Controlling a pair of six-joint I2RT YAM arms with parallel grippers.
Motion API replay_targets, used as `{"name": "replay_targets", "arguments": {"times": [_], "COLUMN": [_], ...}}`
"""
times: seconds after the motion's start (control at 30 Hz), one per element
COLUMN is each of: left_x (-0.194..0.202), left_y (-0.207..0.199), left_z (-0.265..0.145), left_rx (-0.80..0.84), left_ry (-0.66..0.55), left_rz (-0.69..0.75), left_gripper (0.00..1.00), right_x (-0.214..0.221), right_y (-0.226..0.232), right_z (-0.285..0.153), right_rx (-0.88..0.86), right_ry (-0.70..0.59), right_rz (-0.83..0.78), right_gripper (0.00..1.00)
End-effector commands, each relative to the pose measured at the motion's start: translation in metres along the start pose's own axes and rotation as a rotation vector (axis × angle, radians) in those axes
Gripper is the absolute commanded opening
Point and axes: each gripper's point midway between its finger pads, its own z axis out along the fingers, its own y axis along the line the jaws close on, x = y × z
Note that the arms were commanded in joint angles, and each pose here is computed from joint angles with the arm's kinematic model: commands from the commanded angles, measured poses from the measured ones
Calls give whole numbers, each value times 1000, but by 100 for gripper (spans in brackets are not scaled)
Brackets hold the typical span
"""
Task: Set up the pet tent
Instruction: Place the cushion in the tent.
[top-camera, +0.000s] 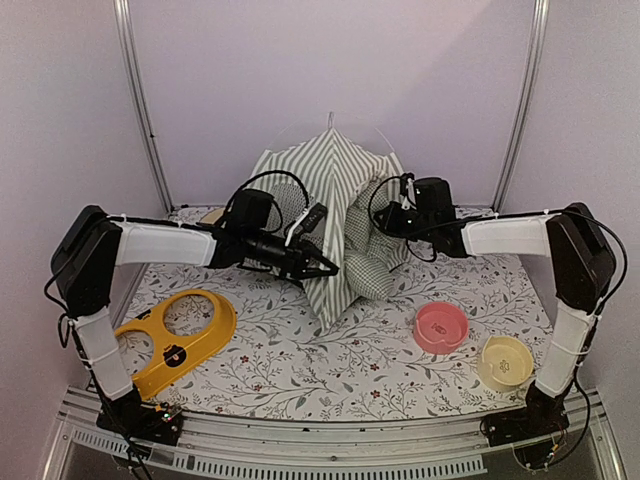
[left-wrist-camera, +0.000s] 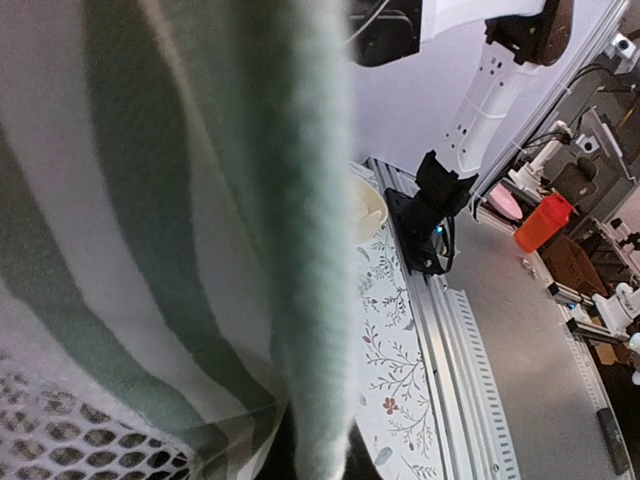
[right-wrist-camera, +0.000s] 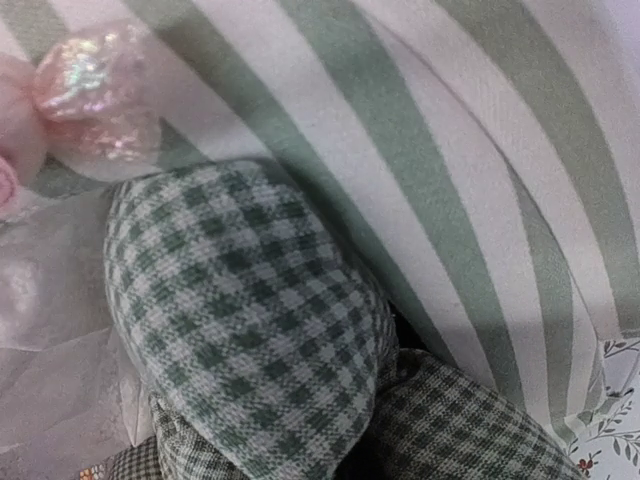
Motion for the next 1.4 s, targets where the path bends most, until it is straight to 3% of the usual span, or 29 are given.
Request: {"name": "replay_targets", "arguments": {"times": [0.0,0.07,0.17,0.33,0.5,0.7,0.83,1.07,1.13,1.17,1.23,1.27,1.3,1.33,1.37], "left_x": [-10,-14,-16,-8,1,-2,-1,2,2,3,5,7,8,10,12], "left_y": [-39,-26,-9,-17,-25,-21,-19,-16,-17,-18,-21,-24,-28,-31,-36], "left_z": [-2,-11,-24,-32,-31,-29,-27,-23,-22,-21,-18,-16,-15,-13,-11], "left_rx": [149,79,-16,-14,25,18,22,28,37,43,62,77,94,110,135], "left_ry": [-24,-73,-159,-196,-181,-169,-158,-138,-131,-124,-109,-101,-95,-89,-82], "left_rz": [47,50,22,28,34,42,37,30,35,39,41,46,54,65,76], "left_gripper": [0,0,0,0,0,0,0,0,0,0,0,0,0,0,0], "right_x": [-14,2,14,16,18,90,136,159,163,161,145,133,118,101,83], "right_y": [-30,-31,-2,8,30,65,93,90,75,69,61,60,60,61,65], "right_z": [3,3,-19,-79,-127,-132,-142,-135,-117,-108,-93,-87,-83,-80,-78], "right_rx": [203,230,123,111,92,-62,-162,-180,-108,-74,-43,-36,-29,-24,-21], "right_ry": [-110,-4,57,112,116,277,313,297,318,324,313,291,258,219,174], "right_rz": [36,-16,-116,-236,-408,-639,-753,-706,-692,-678,-617,-591,-563,-540,-523], "right_gripper": [1,16,50,75,81,85,89,90,86,80,43,31,8,0,0]}}
